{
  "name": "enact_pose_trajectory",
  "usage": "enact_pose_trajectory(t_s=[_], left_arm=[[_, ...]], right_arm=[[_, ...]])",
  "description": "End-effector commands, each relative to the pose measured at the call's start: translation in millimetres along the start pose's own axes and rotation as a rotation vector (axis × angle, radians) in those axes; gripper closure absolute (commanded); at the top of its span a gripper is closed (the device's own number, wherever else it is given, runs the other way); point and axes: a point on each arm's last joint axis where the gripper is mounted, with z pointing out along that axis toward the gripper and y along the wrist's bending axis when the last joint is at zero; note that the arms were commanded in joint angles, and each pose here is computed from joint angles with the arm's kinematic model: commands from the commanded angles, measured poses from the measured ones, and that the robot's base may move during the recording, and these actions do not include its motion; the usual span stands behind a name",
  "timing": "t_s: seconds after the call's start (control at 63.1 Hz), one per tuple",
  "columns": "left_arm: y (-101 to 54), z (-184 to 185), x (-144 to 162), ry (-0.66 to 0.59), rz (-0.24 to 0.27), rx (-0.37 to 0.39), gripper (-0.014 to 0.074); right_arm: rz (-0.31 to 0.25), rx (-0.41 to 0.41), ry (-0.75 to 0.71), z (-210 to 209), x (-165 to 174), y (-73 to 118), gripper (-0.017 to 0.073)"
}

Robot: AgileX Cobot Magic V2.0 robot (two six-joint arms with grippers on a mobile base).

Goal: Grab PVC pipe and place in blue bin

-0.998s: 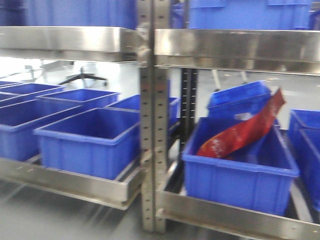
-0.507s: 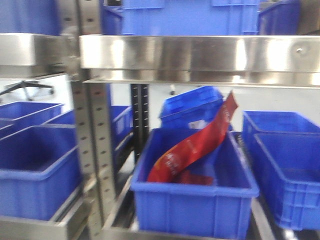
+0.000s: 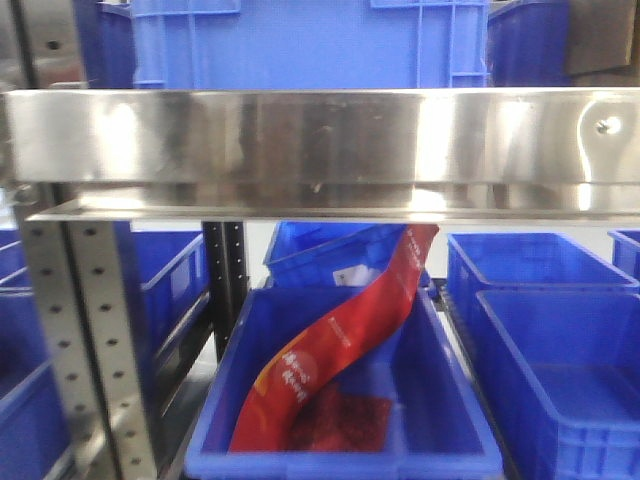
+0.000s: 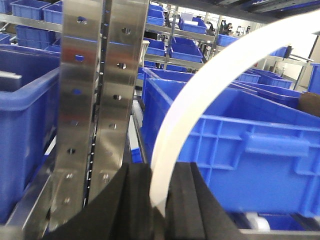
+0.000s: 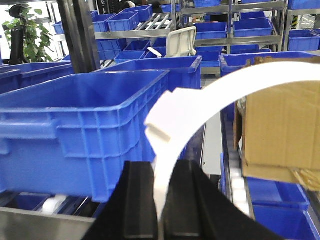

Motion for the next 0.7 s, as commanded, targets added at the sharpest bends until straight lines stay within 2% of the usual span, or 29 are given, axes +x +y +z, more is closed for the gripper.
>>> enact_pose_trajectory(t_s=[0.0,0.681], left_arm=[[-0.7,-1.5,-3.5,-0.03,-0.007,0.005,0.0704],[-0.7,-1.5,-3.5,-0.03,-0.007,0.005,0.0704]], right_arm=[[-0.011,-0.001,-0.032,-1.0,-2.5,0.1,0.0727],[-0.011,-0.001,-0.032,-1.0,-2.5,0.1,0.0727]])
